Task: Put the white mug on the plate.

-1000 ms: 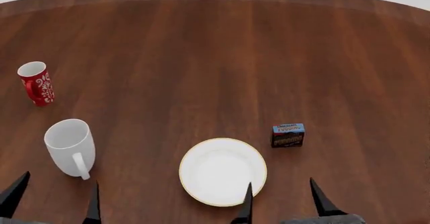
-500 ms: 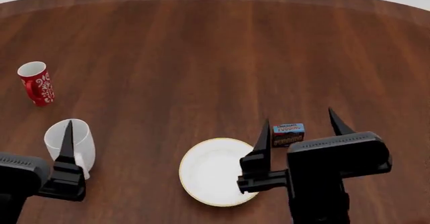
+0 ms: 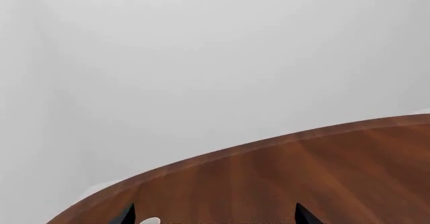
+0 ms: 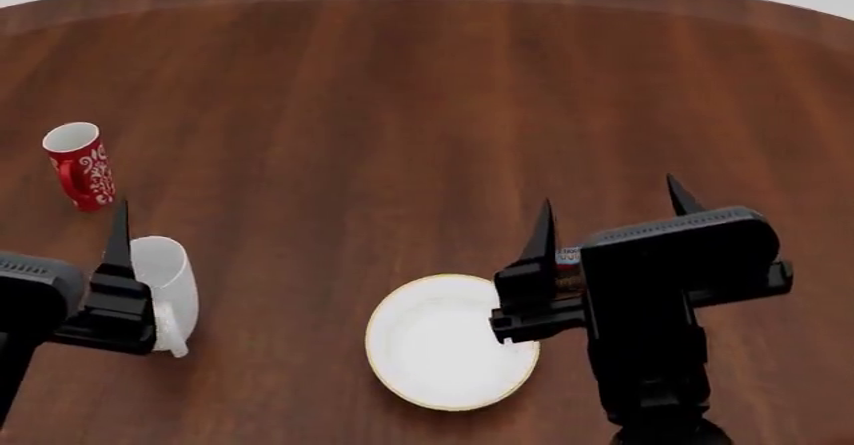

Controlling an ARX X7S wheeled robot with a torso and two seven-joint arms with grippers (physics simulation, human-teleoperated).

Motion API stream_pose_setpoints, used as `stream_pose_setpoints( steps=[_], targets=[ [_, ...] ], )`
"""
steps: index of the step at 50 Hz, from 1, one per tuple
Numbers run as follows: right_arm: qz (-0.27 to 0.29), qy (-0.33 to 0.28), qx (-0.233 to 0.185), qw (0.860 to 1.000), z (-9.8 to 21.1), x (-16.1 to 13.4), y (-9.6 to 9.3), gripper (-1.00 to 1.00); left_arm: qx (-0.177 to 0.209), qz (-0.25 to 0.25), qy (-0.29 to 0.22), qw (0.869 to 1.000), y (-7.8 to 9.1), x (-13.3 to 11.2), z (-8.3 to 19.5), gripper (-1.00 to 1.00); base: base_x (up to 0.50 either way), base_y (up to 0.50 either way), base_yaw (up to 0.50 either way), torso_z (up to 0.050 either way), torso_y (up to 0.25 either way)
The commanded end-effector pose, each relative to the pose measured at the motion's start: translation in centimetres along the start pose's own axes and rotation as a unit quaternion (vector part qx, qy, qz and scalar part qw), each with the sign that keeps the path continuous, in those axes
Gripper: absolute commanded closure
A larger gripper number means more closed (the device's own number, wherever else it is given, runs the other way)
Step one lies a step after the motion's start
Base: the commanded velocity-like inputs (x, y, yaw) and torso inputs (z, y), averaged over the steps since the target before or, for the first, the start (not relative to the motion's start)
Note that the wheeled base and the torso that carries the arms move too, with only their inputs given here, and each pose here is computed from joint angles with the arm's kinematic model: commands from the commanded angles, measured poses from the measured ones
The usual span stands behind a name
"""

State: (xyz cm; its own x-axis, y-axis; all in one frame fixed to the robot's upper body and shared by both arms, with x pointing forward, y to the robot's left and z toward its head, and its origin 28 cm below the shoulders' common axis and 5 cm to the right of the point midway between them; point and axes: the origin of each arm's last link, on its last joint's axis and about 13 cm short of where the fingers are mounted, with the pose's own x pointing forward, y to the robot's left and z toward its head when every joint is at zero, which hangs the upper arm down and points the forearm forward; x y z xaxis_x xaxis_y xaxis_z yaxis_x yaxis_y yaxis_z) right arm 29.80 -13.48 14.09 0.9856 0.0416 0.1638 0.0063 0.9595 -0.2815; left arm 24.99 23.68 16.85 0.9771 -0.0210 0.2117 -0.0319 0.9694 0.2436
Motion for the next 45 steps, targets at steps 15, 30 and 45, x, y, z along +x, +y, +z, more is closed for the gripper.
stream_pose_setpoints(
  steps=[15, 30, 45],
  targets=[
    [0.010, -0.004, -0.006, 1.000, 0.28, 0.17, 0.23, -1.00, 0.003, 0.009, 0.003, 1.000, 0.28, -0.46, -0.22, -1.00, 0.04, 0.50, 0.00, 0.000, 0.000],
    [-0.003, 0.000, -0.004, 1.000, 0.16, 0.15, 0.18, -1.00, 0.010, 0.009, 0.002, 1.000, 0.15, -0.66, -0.16, -1.00, 0.04, 0.44, 0.00, 0.000, 0.000],
    [0.004, -0.009, -0.020, 1.000, 0.06, 0.14, 0.36, -1.00, 0.011, 0.008, 0.000, 1.000, 0.15, -0.75, -0.13, -1.00, 0.30, 0.00, 0.00, 0.000, 0.000]
  ],
)
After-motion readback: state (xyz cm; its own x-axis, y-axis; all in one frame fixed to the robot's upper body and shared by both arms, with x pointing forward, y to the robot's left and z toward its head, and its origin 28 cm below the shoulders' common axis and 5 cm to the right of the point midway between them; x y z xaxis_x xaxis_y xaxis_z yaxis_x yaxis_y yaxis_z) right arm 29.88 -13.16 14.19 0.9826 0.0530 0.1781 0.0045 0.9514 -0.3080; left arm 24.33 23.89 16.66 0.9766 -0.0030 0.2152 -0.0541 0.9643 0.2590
